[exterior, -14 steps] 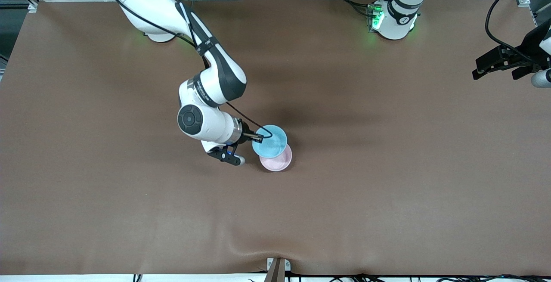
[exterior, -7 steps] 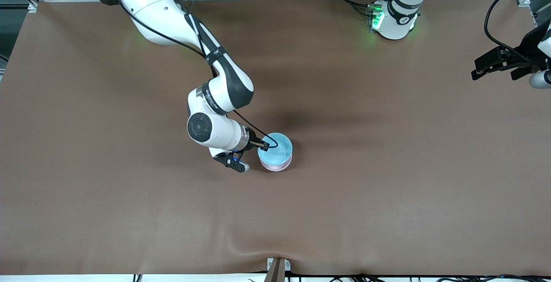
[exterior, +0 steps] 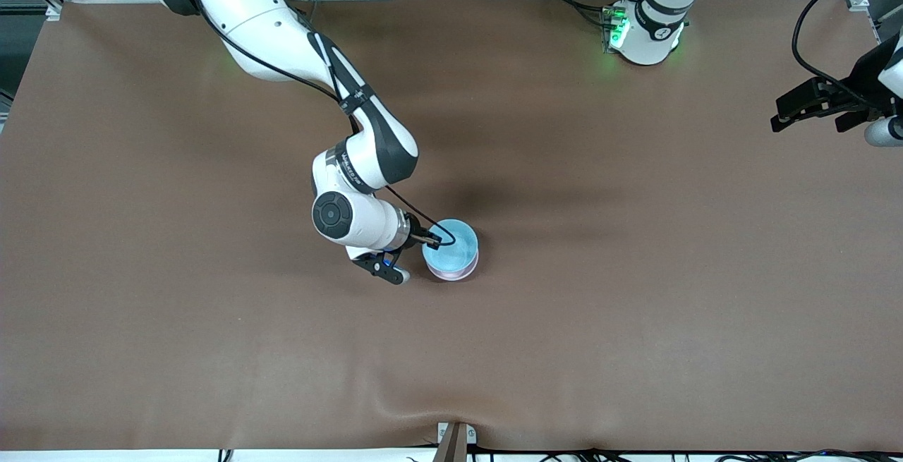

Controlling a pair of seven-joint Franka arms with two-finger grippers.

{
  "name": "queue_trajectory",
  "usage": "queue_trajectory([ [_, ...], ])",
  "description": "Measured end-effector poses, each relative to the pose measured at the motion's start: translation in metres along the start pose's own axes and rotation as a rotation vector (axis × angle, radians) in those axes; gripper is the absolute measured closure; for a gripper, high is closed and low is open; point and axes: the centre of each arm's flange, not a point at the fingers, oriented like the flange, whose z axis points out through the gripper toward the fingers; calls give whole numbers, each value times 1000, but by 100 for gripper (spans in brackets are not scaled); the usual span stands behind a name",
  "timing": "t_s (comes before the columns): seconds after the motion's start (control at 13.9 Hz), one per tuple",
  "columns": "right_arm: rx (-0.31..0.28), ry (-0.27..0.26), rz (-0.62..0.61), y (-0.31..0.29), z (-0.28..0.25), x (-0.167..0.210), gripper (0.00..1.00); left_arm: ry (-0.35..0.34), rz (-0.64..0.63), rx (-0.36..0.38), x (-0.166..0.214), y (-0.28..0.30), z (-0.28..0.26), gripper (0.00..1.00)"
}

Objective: Stack pink and blue bowls on white bowl
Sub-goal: 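Lower the blue bowl into the pink bowl and open the right gripper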

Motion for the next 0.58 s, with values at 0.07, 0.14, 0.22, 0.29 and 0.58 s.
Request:
queue_trajectory([
  [0.07, -3, -1, 0, 1, 2, 0, 98, 0, 0, 0, 0, 0, 0, 0],
  [0.14, -5, -1, 1, 1, 3, 1, 98, 0, 0, 0, 0, 0, 0, 0],
  [0.22, -7, -2, 2, 2, 5, 1, 98, 0, 0, 0, 0, 0, 0, 0],
  [0.29, -8, -2, 2, 2, 6, 2, 98, 0, 0, 0, 0, 0, 0, 0],
  [0.58, 22, 32, 3, 0, 6, 6, 98, 0, 0, 0, 0, 0, 0, 0],
])
